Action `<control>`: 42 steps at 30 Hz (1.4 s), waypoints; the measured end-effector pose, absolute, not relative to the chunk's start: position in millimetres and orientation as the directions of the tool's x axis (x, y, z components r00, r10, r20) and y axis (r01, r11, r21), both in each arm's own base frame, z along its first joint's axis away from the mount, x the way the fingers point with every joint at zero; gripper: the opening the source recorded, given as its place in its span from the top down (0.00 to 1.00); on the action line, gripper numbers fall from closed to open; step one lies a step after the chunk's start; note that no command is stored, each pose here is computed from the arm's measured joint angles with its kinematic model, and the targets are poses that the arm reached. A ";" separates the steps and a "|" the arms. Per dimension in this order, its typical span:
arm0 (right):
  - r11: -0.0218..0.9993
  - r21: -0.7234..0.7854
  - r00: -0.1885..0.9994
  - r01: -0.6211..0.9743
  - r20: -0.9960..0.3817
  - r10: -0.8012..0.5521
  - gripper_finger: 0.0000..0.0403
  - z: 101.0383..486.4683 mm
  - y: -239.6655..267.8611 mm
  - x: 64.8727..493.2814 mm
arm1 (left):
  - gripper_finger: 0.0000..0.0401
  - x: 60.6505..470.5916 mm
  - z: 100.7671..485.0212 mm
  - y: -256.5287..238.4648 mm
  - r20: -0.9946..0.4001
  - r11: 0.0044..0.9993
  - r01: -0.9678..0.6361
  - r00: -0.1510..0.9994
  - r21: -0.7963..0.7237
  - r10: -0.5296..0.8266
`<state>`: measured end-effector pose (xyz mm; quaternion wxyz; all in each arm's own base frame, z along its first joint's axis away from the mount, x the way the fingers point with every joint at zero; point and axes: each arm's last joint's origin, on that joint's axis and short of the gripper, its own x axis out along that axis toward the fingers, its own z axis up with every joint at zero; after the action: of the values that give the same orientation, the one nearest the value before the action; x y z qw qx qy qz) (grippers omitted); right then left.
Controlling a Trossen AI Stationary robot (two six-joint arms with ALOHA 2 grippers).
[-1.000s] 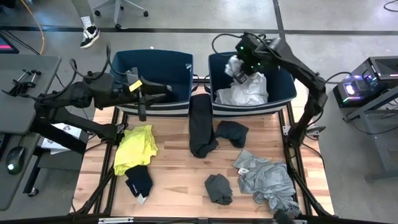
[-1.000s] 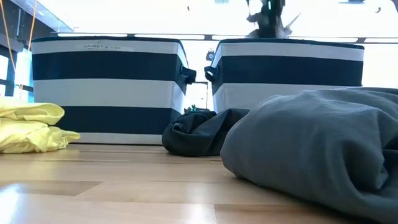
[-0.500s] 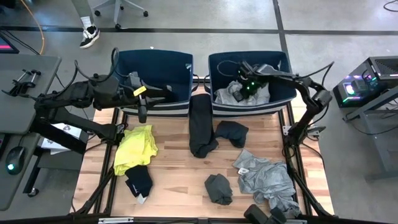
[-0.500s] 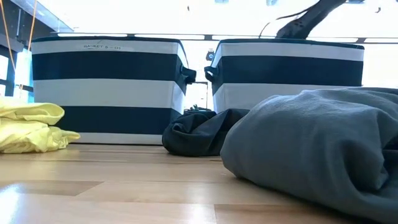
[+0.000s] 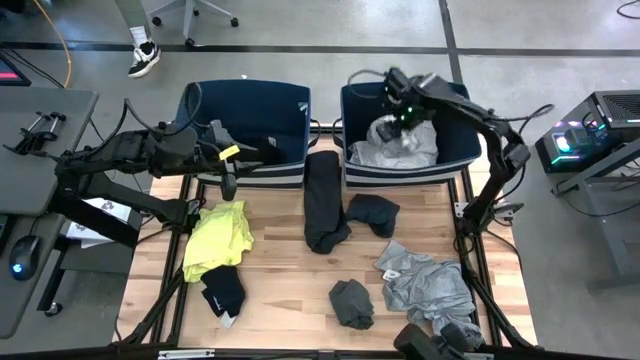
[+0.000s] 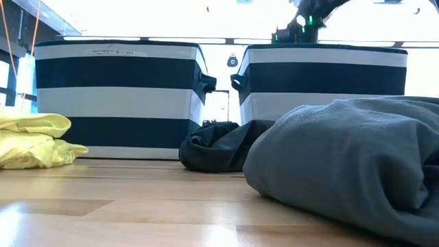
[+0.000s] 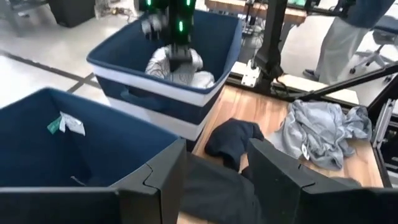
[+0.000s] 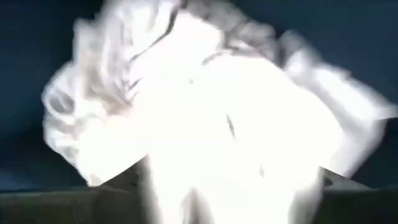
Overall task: Sort clothes
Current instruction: Put the white pattern shirt into the right blue laundry bin, then put the yellow shirt into the right blue laundry bin
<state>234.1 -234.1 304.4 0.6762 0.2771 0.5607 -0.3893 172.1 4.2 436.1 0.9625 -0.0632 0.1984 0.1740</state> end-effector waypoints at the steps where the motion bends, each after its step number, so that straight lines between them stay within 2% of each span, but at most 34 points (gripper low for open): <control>1: 0.545 -0.072 0.072 0.835 -0.968 -0.239 0.48 316.8 -232.5 235.4 | 0.61 171.7 435.2 4.2 -0.412 0.930 -0.363 0.857 -0.056 0.310; 5: 0.568 -0.090 0.110 0.818 -0.945 -0.308 0.48 356.8 -219.9 241.8 | 0.61 172.1 431.4 4.2 -0.431 0.928 -0.368 0.847 -0.057 0.310; 8: 0.626 -0.082 0.172 0.775 -0.927 -0.334 0.48 375.8 -205.3 252.3 | 0.61 173.6 426.7 4.0 -0.447 0.927 -0.370 0.841 -0.063 0.306; 17: 0.873 -0.111 0.366 0.475 -0.877 -0.311 0.48 387.9 -130.5 305.2 | 0.61 171.8 409.8 1.9 -0.562 0.930 -0.352 0.793 -0.107 0.236; 21: 0.938 -0.122 0.489 0.324 -0.828 -0.276 0.48 403.3 -84.0 313.8 | 0.61 164.8 400.4 -0.1 -0.665 0.923 -0.351 0.729 -0.156 0.165; 24: 0.953 -0.110 0.586 0.281 -0.767 -0.261 0.48 421.4 -54.3 308.2 | 0.61 157.2 389.3 -3.5 -0.775 0.898 -0.399 0.621 -0.185 0.116; 29: 0.942 -0.098 0.649 0.321 -0.701 -0.294 0.48 443.1 -29.4 287.4 | 0.61 146.7 372.8 -9.9 -0.914 0.807 -0.570 0.392 -0.152 0.104; 34: 0.919 -0.105 0.663 0.380 -0.661 -0.350 0.48 454.9 -22.5 271.1 | 0.61 148.0 355.1 -11.8 -0.948 0.600 -0.788 0.279 -0.135 0.152; 38: 0.915 -0.103 0.656 0.391 -0.667 -0.355 0.48 455.9 -20.9 266.7 | 0.60 150.0 320.2 -16.4 -0.981 0.520 -0.847 0.177 -0.109 0.083; 42: 0.915 -0.119 0.623 0.385 -0.698 -0.353 0.48 452.7 -20.8 263.4 | 0.56 152.4 283.5 -22.3 -0.994 0.487 -0.868 0.108 -0.095 -0.002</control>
<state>263.4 -20.8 452.7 0.9006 0.0211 0.3827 -0.2050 152.4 -22.3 283.5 0.6415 -0.3773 0.5763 0.3376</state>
